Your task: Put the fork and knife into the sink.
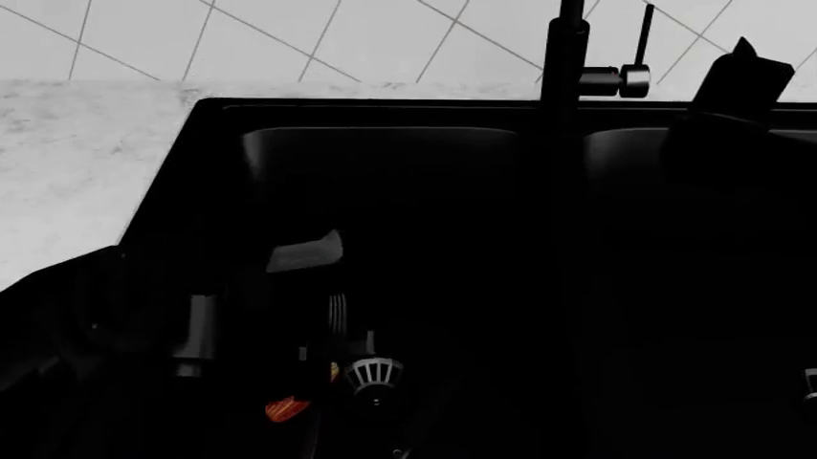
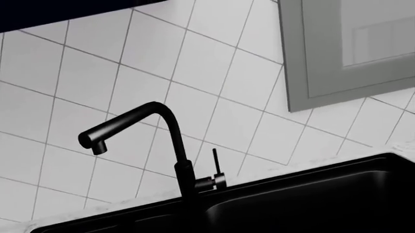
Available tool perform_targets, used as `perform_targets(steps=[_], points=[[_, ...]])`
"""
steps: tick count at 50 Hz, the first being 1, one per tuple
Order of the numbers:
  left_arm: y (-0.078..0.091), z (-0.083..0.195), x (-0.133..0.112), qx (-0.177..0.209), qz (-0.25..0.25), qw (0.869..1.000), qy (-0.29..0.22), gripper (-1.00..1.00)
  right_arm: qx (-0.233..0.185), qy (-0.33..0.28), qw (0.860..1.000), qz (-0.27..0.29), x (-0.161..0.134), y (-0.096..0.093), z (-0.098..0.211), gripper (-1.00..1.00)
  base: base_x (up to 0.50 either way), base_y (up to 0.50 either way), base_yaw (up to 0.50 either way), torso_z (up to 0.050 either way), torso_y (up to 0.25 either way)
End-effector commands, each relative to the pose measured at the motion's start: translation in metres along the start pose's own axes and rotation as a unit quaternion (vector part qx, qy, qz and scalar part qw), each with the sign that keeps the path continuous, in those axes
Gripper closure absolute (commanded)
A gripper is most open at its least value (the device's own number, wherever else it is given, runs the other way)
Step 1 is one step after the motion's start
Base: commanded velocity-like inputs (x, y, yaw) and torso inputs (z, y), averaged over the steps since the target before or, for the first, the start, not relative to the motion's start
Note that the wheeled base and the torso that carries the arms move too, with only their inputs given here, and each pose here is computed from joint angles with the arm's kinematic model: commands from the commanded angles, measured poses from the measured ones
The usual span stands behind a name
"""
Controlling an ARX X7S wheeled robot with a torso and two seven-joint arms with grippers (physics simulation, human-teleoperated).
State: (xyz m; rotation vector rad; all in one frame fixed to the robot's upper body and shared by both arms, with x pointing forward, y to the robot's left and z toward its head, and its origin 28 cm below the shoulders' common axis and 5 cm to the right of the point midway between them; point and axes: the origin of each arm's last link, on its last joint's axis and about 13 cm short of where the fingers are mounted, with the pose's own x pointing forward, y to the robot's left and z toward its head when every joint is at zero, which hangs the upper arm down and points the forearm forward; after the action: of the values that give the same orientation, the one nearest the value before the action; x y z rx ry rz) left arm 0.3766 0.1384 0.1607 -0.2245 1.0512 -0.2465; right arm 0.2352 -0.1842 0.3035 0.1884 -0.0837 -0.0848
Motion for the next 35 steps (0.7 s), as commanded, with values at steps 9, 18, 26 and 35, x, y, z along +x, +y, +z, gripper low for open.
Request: perform_targets(steps=[9, 18, 26, 35], points=[[0.003, -0.008, 0.003, 0.017, 0.009, 0.999, 0.032, 1.0, -0.003, -0.006, 1.0, 0.002, 0.0, 0.001, 0.003, -1.0, 0.0, 0.0, 0.0, 0.0, 0.0], [0.002, -0.005, 0.0, 0.028, -0.002, 0.999, 0.026, -1.0, -0.002, -0.005, 1.0, 0.004, 0.0, 0.001, 0.002, -1.0, 0.0, 0.0, 0.0, 0.0, 0.0], [-0.001, 0.001, -0.004, 0.038, -0.002, 0.999, 0.013, -1.0, -0.002, -0.003, 1.0, 0.005, 0.0, 0.001, 0.0, -1.0, 0.0, 0.0, 0.0, 0.0, 0.0], [-0.012, 0.033, -0.032, 0.095, -0.003, 0.993, -0.073, -1.0, 0.001, -0.005, 1.0, 0.005, -0.001, 0.001, -0.001, -1.0, 0.0, 0.0, 0.0, 0.0, 0.0]])
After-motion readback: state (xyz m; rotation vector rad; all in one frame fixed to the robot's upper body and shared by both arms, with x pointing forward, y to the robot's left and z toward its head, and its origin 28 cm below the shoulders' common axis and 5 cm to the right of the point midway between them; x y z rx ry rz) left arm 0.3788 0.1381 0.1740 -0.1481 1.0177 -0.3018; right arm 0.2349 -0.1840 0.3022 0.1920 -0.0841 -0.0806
